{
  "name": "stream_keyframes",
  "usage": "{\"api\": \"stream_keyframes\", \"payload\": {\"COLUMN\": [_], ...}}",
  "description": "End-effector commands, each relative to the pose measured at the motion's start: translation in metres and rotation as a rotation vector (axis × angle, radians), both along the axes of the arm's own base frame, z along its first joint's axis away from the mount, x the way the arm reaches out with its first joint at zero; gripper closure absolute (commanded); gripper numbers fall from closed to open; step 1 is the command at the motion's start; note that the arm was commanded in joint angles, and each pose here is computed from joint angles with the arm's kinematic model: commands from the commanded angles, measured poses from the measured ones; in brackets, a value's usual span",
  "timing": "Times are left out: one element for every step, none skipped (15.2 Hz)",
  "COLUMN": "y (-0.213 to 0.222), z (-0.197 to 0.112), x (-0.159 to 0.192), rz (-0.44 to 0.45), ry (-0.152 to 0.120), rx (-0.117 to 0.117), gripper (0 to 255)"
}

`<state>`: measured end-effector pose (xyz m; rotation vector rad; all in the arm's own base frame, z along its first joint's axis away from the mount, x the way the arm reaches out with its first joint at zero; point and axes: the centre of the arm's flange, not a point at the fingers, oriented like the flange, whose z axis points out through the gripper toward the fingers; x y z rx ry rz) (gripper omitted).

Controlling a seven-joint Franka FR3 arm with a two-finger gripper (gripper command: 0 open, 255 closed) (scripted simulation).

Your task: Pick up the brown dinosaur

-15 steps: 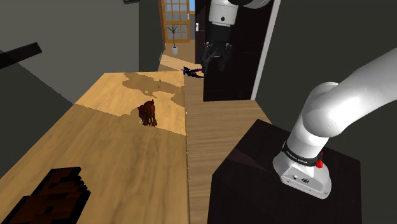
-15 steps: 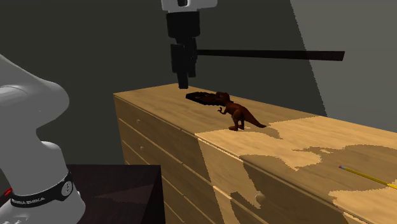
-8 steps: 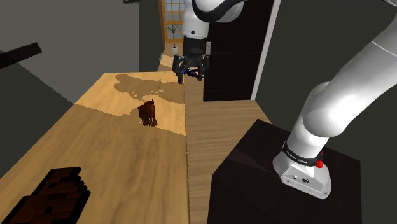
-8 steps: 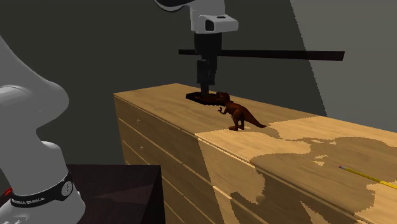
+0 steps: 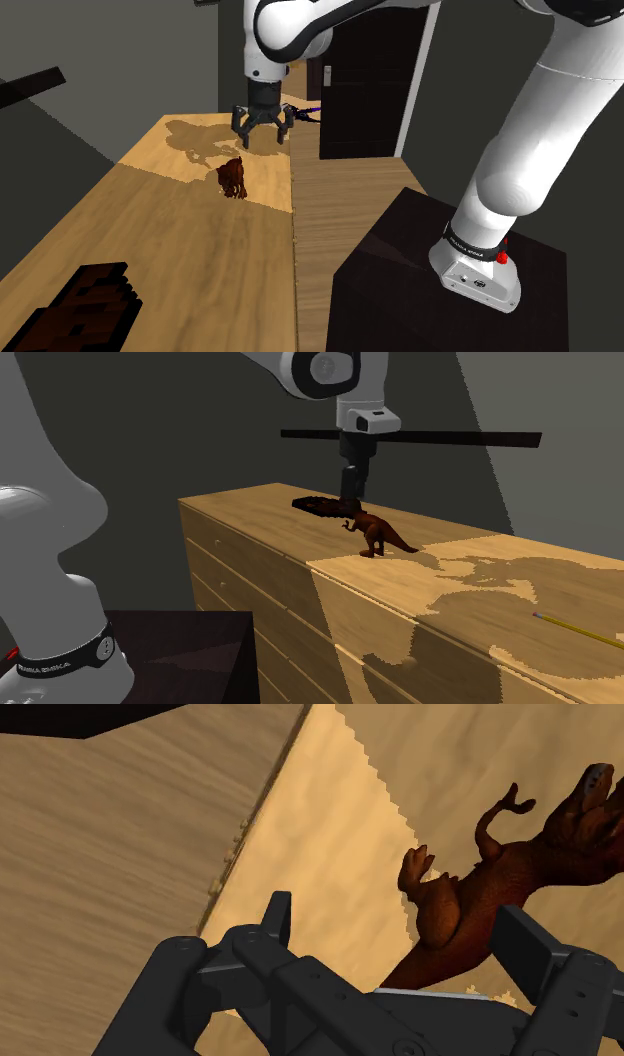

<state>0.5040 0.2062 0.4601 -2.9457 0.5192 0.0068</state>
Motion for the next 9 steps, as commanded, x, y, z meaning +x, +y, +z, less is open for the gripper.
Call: {"api": "stream_keyframes", "payload": {"y": [0.018,0.026,0.034,0.042,0.049,0.057,0.059,0.059,0.059], "z": [-0.012,-0.017,-0.022,-0.028,-0.033,-0.039,-0.040,-0.046,-0.051], "x": [0.020,0.029,0.038,0.047,0.056,0.066,0.068,0.068,0.068], "rz": [-0.025,-0.036,-0.048,-0.059,-0.070,-0.081,-0.084,-0.084,-0.084], "ry": [0.007,0.010,0.014,0.017,0.021,0.024,0.025,0.025,0.025], "rx": [0.004,0.006,0.007,0.009,0.010,0.012,0.012,0.012,0.012], "gripper": [0,0,0,0,0,0,0,0,0]}}
